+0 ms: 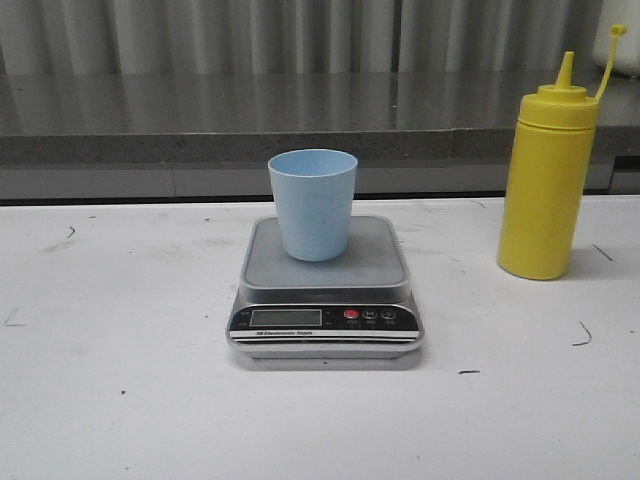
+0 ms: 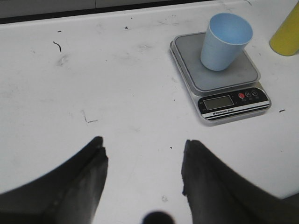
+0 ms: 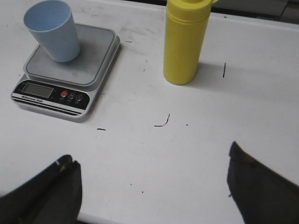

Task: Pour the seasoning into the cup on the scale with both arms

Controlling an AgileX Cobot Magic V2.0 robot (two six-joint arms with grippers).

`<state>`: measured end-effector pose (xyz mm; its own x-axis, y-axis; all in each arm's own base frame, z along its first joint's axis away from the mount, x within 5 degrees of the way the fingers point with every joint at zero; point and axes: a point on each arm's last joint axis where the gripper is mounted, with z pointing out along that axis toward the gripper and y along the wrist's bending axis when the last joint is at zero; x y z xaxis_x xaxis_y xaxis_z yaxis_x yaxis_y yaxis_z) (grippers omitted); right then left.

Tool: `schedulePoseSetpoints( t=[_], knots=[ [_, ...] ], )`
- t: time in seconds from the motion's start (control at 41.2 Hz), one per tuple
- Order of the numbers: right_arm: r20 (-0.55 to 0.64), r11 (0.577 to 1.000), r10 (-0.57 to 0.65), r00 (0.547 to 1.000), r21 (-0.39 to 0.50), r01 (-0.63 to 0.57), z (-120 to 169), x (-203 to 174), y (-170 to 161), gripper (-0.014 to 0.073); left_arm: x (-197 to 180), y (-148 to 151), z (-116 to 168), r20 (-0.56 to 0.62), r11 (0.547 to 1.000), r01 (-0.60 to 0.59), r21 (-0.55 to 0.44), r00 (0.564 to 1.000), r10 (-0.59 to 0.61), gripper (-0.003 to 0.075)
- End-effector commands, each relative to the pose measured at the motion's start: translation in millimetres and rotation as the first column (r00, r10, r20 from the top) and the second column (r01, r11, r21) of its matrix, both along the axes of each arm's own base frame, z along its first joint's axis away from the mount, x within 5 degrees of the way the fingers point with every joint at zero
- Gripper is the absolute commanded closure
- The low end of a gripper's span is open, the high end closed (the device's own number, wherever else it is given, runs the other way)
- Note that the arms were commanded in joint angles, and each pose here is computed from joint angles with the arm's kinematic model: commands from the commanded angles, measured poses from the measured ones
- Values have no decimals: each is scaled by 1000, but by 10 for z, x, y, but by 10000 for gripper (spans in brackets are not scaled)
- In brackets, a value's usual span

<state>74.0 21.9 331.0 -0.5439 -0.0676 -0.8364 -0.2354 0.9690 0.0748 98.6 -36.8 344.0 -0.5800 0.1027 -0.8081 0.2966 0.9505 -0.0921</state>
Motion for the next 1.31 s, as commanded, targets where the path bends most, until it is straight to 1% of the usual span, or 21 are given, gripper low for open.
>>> schedulePoseSetpoints(
  t=[0.0, 0.073, 0.121, 0.146, 0.194, 0.243, 0.267, 0.291, 0.34, 0.389, 0.413, 0.461, 0.486, 0.534, 0.631, 1.02, 1.166, 1.263, 1.287],
  knots=[
    [94, 1000, 12, 995, 5, -12, 139, -119, -52, -47, 19, -12, 131, 81, 999, 0, -40, 997, 3, 355],
    [89, 1000, 10, 996, 1, -10, 129, -185, -82, -46, 19, -12, 131, 81, 999, 0, -40, 997, 3, 355],
    [79, 1000, 7, 997, -7, -6, 118, -194, -91, -24, 19, -12, 131, 81, 999, 0, -40, 997, 3, 355],
    [77, 1000, 5, 997, -11, -4, 116, -195, -94, -8, 19, -12, 131, 81, 999, 0, -40, 997, 3, 356],
    [73, 1000, 5, 997, -13, -4, 110, -192, -93, 50, 19, -12, 131, 81, 999, 0, -40, 997, 3, 371],
    [73, 1000, 5, 997, -13, -4, 110, -192, -93, 139, 19, -12, 131, 81, 999, 0, -40, 997, 3, 404],
    [73, 1000, 5, 997, -13, -4, 110, -192, -93, 183, 19, -12, 131, 81, 999, 0, -40, 997, 3, 435],
    [73, 1000, 5, 997, -13, -4, 110, -192, -93, 244, 19, -12, 131, 81, 999, 0, -40, 997, 3, 461],
    [73, 1000, 5, 997, -13, -4, 110, -192, -93, 351, 19, -12, 131, 81, 999, 0, -40, 997, 3, 533],
    [73, 1000, 5, 997, -13, -4, 110, -192, -93, 438, 19, -12, 131, 81, 999, 0, -40, 997, 3, 608],
    [74, 1000, 5, 997, -13, -4, 111, -192, -93, 503, 19, -12, 131, 81, 999, 0, -40, 997, 3, 639],
    [73, 1000, 5, 997, -13, -4, 110, -192, -93, 571, 19, -12, 131, 81, 999, 0, -40, 997, 3, 715],
    [72, 1000, 5, 997, -14, -4, 109, -193, -94, 610, 19, -12, 131, 81, 999, 0, -40, 997, 3, 740],
    [60, 1000, 4, 998, -18, -3, 100, -198, -97, 666, 19, -12, 131, 81, 999, 0, -40, 997, 3, 740],
    [42, 1000, 2, 999, -24, -1, 84, -206, -101, 664, 19, -12, 131, 81, 999, 0, -40, 997, 3, 740],
    [42, 1000, 2, 999, -24, -1, 84, -206, -101, 663, -17, -7, 143, 95, 999, 6, -50, 995, -1, 740],
    [44, 1000, 2, 999, -23, -1, 86, -205, -101, 663, -135, 101, 204, 152, 995, -63, -75, 986, 73, 740],
    [44, 1000, 2, 999, -23, -1, 86, -205, -101, 663, -245, 188, 217, 223, 986, -132, -105, 963, 153, 740],
    [44, 1000, 2, 999, -23, -1, 86, -205, -101, 663, -273, 209, 216, 255, 982, -150, -118, 951, 176, 740]
  ],
)
